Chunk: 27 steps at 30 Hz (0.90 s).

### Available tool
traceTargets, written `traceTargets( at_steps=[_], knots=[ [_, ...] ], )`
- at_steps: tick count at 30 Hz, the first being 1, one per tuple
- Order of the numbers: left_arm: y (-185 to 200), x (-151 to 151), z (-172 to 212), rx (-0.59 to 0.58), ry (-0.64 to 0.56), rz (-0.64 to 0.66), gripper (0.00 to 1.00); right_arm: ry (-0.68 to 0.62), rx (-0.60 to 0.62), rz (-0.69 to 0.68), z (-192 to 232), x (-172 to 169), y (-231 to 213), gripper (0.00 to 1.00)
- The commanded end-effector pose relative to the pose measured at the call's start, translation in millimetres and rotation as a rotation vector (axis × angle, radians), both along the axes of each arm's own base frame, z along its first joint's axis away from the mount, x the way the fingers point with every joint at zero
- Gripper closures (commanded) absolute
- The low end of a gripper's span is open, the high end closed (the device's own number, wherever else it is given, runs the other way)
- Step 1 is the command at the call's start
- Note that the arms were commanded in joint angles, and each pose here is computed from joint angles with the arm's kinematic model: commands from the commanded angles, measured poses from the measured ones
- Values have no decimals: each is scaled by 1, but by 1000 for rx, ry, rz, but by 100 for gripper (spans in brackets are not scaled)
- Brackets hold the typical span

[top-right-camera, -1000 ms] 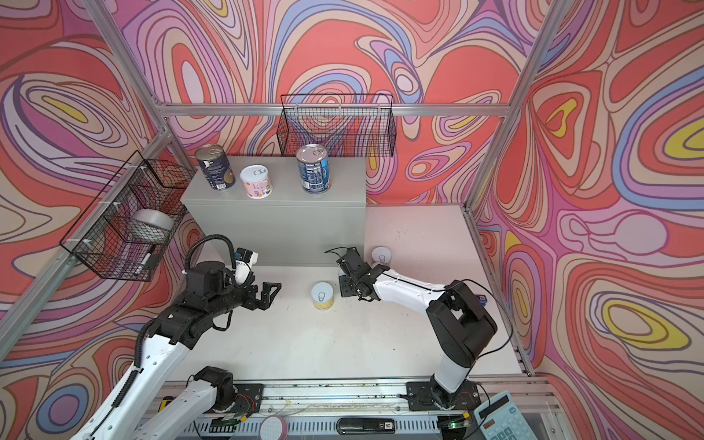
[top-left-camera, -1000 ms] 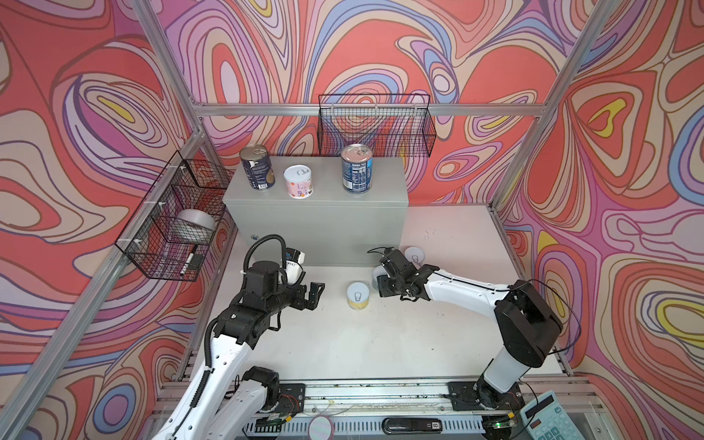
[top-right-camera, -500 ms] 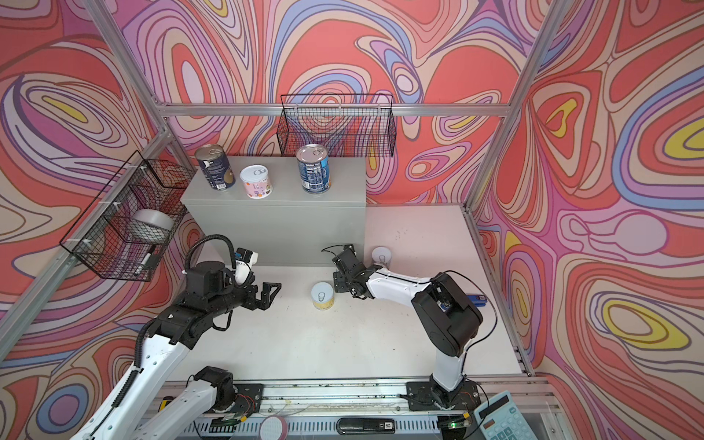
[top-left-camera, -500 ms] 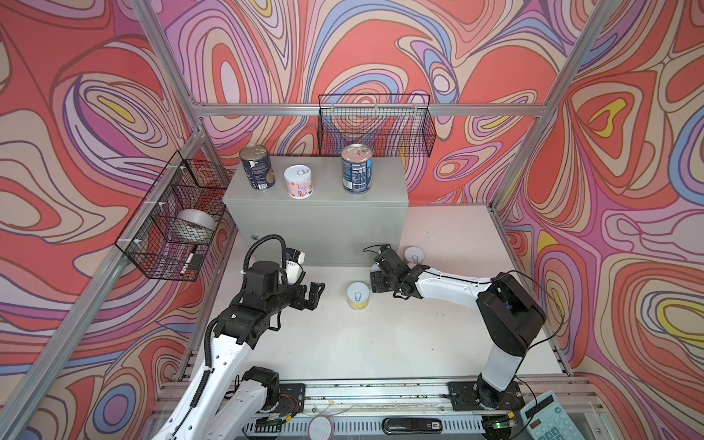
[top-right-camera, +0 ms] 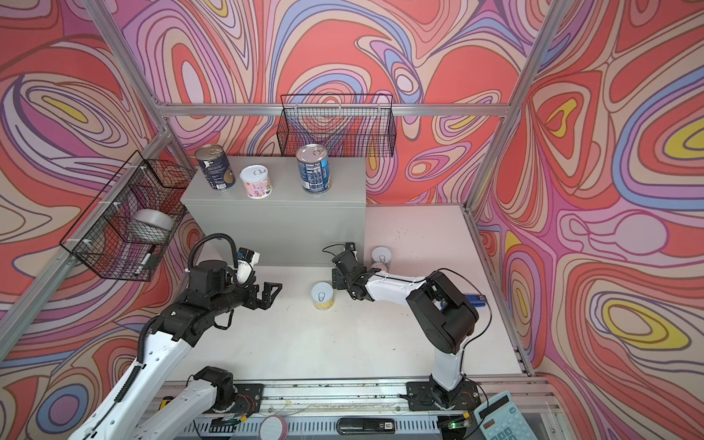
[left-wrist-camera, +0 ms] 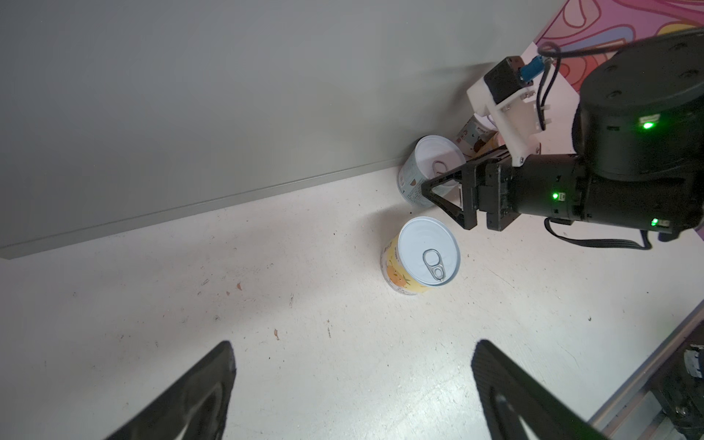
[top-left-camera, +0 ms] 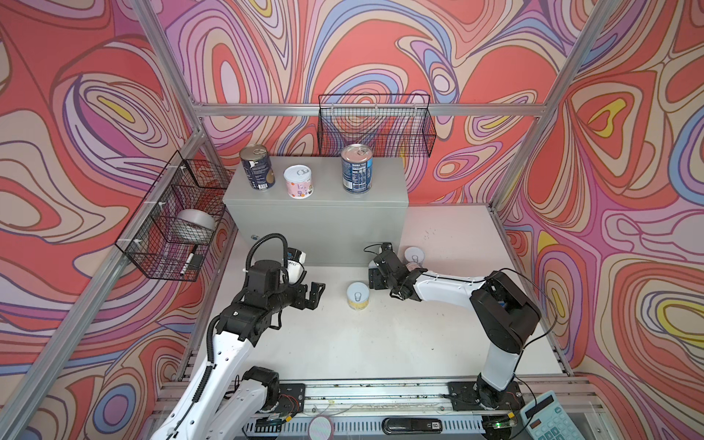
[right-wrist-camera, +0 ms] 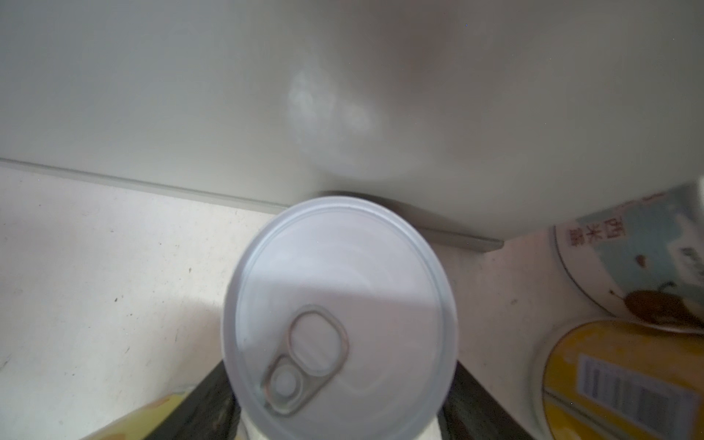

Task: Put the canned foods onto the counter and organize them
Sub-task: 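Close the right gripper on the pale teal can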

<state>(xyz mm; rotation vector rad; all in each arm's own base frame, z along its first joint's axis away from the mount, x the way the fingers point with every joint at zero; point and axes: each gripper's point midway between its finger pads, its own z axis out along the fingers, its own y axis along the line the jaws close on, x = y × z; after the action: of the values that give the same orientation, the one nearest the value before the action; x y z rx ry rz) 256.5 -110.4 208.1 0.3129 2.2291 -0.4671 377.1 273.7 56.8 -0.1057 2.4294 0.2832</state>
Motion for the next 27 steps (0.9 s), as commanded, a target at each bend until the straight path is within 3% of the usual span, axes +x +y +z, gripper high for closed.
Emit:
traceTargets(
  at_steps=[1, 8, 18, 27],
  knots=[
    [-1, -1, 5, 9, -9, -14, 0, -17, 15, -15, -3, 10, 6, 23],
    [-1, -1, 5, 8, -10, -15, 0, -7, -9, -42, -11, 13, 4, 22],
    [-2, -1, 5, 7, -8, -16, 0, -103, 38, -72, 5, 26, 5, 20],
    [-2, -1, 5, 7, -9, -16, 0, -151, 45, -76, 12, 28, 3, 36]
  ],
)
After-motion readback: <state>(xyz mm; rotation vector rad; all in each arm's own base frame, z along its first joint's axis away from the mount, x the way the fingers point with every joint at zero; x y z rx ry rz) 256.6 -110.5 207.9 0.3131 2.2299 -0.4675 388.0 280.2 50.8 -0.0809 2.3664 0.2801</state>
